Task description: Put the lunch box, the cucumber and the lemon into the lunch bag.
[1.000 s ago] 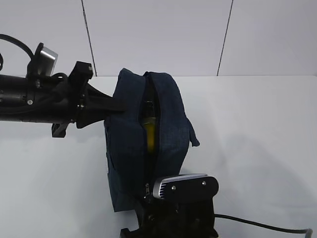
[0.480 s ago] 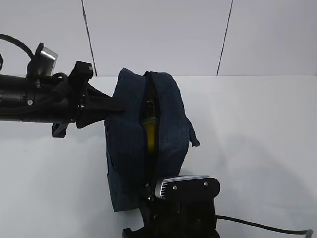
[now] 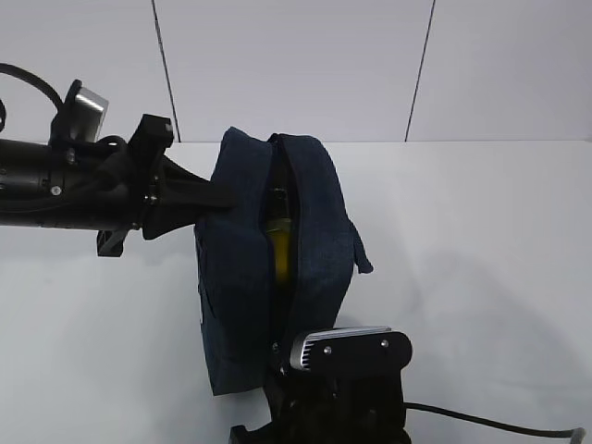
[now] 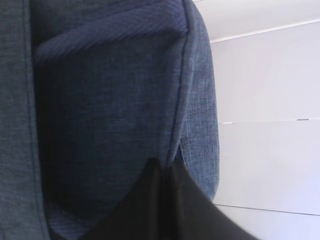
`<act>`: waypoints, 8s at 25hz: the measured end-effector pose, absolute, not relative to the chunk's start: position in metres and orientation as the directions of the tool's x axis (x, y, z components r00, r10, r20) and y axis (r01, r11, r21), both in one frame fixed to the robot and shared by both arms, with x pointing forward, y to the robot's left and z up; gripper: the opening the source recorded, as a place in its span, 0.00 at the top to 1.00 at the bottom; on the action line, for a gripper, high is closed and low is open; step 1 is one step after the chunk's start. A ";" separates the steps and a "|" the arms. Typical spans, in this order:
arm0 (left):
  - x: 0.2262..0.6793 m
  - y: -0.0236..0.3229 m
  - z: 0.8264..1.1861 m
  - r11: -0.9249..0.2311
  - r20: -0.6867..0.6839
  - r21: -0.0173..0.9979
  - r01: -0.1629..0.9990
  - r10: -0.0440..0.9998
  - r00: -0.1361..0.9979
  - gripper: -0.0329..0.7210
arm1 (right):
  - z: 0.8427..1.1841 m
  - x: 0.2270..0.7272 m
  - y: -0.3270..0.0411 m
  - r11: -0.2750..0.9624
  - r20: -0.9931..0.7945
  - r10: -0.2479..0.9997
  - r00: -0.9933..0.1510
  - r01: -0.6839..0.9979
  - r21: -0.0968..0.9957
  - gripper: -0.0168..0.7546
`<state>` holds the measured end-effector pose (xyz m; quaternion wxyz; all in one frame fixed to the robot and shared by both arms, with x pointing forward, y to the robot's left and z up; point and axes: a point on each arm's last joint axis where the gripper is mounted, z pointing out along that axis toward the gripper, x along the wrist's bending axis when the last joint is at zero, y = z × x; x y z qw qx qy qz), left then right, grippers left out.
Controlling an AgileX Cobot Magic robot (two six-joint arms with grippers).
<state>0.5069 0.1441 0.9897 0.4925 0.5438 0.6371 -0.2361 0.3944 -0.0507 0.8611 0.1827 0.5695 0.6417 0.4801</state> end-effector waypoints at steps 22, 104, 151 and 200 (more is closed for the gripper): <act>0.507 0.144 0.990 0.296 -0.885 0.234 0.926 0.459 0.077 0.96 | 0.861 0.396 -0.050 -0.085 0.305 0.899 -0.314 0.558 0.826 0.74; 0.507 0.144 0.990 0.295 -0.885 0.234 0.926 0.458 0.078 0.96 | 0.888 0.383 -0.058 0.062 0.276 0.839 -0.468 0.586 0.808 0.97; 0.508 0.146 0.988 0.297 -0.870 0.249 0.922 0.488 0.078 0.96 | 0.937 0.387 -0.063 0.343 -0.075 0.780 -0.621 0.324 0.882 0.97; 0.513 0.151 0.983 0.275 -0.798 0.364 0.890 0.584 0.146 0.96 | 1.035 0.404 -0.036 0.431 -0.136 0.763 -0.632 0.340 0.836 0.97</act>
